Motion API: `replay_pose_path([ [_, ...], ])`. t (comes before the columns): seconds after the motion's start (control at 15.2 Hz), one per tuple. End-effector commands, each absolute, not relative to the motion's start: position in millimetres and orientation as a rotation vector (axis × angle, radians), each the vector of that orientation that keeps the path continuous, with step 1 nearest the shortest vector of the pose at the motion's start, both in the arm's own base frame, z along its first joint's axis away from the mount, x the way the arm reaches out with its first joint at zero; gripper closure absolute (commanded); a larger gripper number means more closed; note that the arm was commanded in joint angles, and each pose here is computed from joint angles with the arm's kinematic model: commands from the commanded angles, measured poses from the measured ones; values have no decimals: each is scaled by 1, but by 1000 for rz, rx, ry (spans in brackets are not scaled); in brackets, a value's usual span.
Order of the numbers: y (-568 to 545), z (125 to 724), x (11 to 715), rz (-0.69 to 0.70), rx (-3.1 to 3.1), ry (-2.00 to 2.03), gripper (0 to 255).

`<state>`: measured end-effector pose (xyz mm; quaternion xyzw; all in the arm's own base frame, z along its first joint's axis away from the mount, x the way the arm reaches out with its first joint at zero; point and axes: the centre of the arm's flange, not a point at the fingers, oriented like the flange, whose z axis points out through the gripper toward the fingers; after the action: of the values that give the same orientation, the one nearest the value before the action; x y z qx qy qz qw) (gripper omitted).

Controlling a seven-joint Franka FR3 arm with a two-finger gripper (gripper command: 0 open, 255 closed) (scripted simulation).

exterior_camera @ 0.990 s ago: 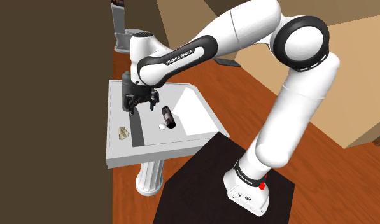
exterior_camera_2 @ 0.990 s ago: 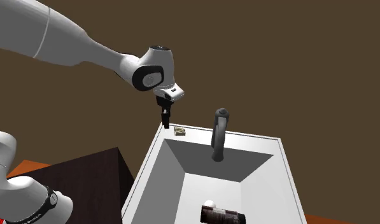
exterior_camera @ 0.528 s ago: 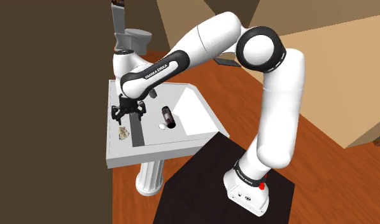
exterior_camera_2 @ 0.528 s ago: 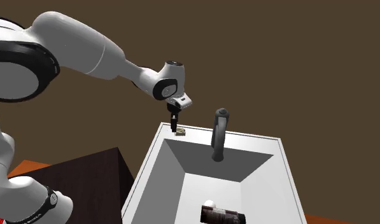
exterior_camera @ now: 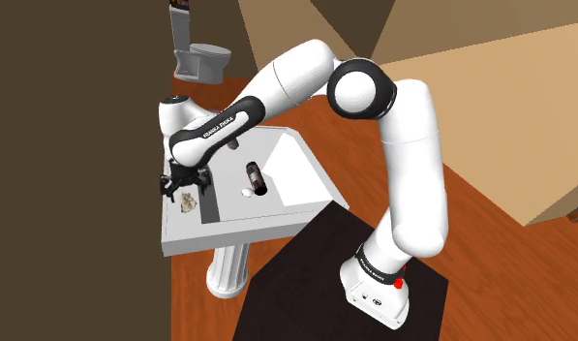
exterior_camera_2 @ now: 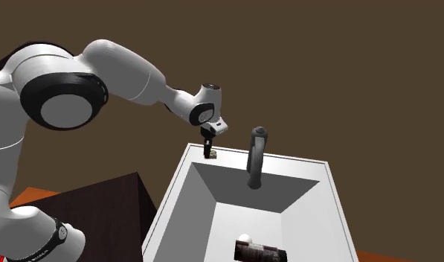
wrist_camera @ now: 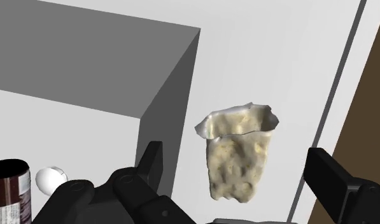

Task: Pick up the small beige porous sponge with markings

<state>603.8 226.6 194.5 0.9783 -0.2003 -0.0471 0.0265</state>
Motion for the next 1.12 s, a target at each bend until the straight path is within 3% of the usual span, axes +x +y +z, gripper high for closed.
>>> replay_pose_path([
  [0.0,227,184,604,-145,3023,-619,0],
  [0.26,227,171,604,-145,3023,-619,0],
  [0.33,227,171,604,-146,3023,-619,255],
  [1.06,227,181,604,-145,3023,-619,255],
])
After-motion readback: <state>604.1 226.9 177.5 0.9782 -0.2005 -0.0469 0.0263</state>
